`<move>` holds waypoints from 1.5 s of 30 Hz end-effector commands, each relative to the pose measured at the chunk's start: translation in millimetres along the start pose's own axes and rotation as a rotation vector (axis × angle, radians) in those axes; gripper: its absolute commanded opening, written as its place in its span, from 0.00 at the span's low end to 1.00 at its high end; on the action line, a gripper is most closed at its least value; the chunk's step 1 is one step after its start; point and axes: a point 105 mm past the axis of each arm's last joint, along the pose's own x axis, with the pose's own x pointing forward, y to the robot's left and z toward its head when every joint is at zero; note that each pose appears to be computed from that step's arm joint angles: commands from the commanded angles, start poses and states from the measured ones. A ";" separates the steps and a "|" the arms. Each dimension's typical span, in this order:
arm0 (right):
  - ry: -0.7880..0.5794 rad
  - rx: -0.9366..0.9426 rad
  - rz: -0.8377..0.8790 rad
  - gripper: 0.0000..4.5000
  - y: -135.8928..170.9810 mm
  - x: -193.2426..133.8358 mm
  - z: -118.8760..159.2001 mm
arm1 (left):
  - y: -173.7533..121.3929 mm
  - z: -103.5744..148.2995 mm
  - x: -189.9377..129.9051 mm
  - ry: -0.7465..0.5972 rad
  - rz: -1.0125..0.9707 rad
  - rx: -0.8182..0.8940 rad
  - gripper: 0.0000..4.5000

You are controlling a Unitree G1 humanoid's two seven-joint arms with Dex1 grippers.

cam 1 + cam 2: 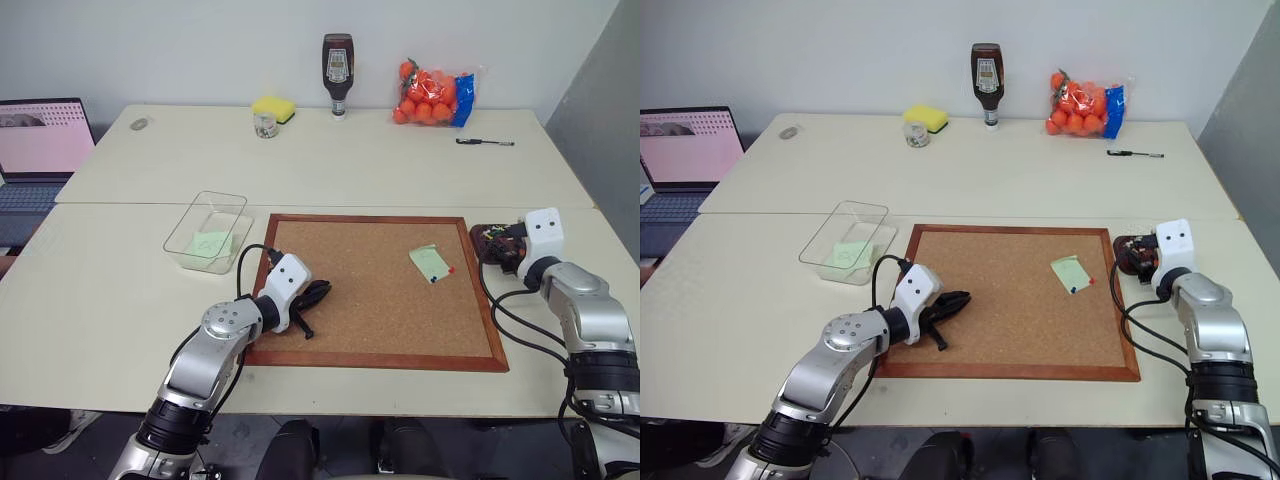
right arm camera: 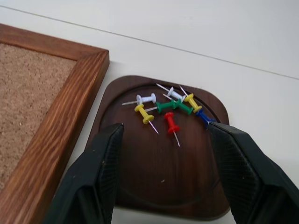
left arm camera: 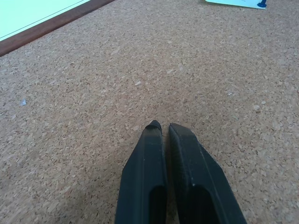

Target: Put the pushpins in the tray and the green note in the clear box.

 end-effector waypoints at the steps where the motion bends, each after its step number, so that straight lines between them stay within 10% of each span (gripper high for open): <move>1: -0.122 0.004 -0.019 0.66 -2.7 -9.4 27.6 | -8.9 -15.5 3.6 0.057 -0.038 -0.019 0.07; 13: -0.268 -0.043 0.249 0.66 60.0 -62.9 28.5 | -8.6 -16.2 3.1 0.057 -0.042 -0.015 0.07; 35: -0.183 -0.022 0.224 0.66 75.3 -38.4 4.2 | -6.8 -15.3 4.4 0.053 -0.045 -0.006 0.07; 45: -0.152 -0.028 0.270 0.27 84.5 -40.2 -2.7 | -7.1 -15.6 4.6 0.052 -0.048 -0.005 0.07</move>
